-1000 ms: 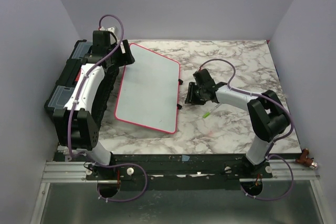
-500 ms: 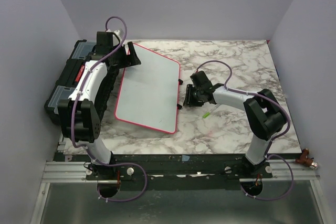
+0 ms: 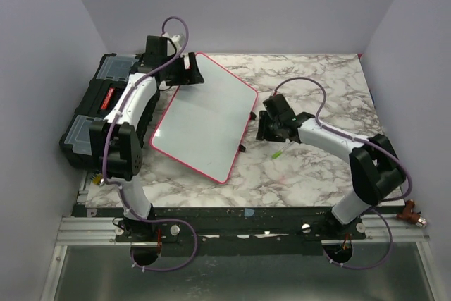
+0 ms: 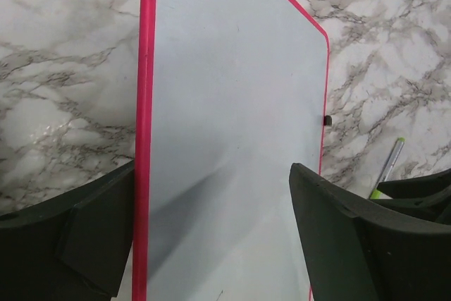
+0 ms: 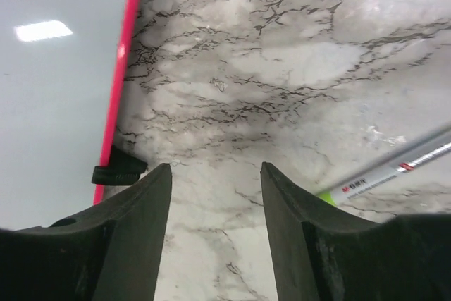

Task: Write a sentence on the whiteboard
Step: Move the whiteboard to the center of the board.

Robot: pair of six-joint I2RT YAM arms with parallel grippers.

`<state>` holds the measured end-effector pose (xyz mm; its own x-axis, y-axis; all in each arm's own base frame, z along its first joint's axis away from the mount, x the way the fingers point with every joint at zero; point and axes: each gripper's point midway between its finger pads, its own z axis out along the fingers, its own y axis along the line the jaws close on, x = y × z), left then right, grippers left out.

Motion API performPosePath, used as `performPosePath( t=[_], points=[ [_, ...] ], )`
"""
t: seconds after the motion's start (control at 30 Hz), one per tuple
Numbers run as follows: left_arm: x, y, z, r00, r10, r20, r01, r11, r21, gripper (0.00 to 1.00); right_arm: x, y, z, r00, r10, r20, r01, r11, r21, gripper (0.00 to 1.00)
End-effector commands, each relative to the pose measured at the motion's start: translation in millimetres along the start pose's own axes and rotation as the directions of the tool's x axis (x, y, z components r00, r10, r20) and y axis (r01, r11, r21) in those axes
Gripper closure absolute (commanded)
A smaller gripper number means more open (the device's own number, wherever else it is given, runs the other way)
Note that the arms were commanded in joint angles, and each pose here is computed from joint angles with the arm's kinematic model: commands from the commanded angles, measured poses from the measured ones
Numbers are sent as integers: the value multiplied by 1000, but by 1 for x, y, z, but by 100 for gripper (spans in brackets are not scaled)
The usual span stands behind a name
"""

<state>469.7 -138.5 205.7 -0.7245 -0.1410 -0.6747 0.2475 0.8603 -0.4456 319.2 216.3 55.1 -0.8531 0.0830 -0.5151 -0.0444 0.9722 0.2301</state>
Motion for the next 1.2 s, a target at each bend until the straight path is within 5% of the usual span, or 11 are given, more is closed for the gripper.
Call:
performPosePath(
  t=[0.0, 0.4, 0.7, 0.8, 1.17],
  points=[
    [5, -51, 13, 993, 99, -57, -90, 986, 142, 17, -4, -24, -29, 998, -26, 54, 21, 994, 104, 40],
    [4, -137, 41, 953, 295, -73, -262, 919, 296, 17, -4, -63, -70, 986, 20, 163, -59, 970, 234, 9],
    [-11, -175, 32, 928, 372, -9, -348, 875, 337, 14, 11, -94, -77, 941, 201, 271, -284, 906, 314, 12],
    [-21, -177, 21, 921, 388, 29, -377, 873, 311, 4, 12, -101, -76, 931, 216, 294, -313, 887, 340, 14],
    [-46, -177, -61, 901, 414, 130, -431, 888, 159, 1, -3, -116, -66, 897, 241, 371, -386, 837, 389, 25]
  ],
)
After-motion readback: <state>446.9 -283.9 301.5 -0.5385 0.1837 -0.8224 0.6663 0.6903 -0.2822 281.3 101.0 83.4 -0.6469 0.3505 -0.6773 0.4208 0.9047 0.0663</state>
